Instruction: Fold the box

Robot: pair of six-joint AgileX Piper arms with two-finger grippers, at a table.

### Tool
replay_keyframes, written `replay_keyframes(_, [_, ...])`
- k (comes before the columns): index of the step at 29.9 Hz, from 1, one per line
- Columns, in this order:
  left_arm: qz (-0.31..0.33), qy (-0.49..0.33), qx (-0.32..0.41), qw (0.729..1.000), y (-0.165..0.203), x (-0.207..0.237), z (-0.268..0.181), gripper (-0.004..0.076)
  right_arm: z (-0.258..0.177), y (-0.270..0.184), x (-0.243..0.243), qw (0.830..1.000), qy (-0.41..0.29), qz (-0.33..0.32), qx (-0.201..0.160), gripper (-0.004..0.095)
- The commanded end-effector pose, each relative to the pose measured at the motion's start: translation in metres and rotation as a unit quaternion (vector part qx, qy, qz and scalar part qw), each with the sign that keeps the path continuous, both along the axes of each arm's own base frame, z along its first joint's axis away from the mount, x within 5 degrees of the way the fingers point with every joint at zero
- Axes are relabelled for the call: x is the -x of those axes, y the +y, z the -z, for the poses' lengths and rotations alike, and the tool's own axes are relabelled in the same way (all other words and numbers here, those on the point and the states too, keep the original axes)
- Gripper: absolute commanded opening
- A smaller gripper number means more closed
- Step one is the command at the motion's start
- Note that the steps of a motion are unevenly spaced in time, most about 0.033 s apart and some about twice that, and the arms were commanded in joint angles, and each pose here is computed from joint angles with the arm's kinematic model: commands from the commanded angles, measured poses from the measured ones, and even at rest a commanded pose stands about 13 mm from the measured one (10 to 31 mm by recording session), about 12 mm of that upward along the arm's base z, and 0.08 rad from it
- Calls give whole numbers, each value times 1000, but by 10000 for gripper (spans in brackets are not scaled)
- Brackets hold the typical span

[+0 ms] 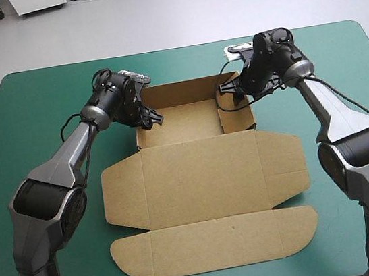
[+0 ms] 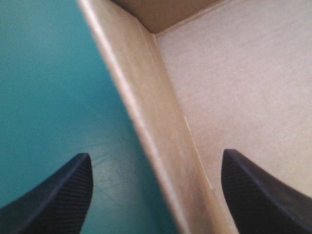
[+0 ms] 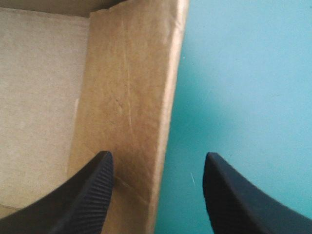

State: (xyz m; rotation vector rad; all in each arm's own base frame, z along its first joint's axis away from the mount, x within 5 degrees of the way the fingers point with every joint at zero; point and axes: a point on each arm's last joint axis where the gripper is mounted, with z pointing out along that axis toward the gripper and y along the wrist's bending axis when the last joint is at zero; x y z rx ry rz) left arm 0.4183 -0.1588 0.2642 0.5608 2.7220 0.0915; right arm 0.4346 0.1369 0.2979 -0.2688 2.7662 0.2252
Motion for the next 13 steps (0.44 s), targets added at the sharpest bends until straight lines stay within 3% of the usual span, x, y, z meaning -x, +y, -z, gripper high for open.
replay_keyframes(1, [4, -87, 35, 996, 5, 16, -65, 537, -63, -7, 20, 996, -90, 0, -14, 526])
replay_keyframes(8, [5, -119, 79, 990, 11, 43, -111, 537, -112, -16, 52, 990, -137, -7, -24, 522])
replay_keyframes(13, [7, -135, 96, 986, 23, 75, -132, 515, -142, -28, 89, 981, -192, -11, -29, 419])
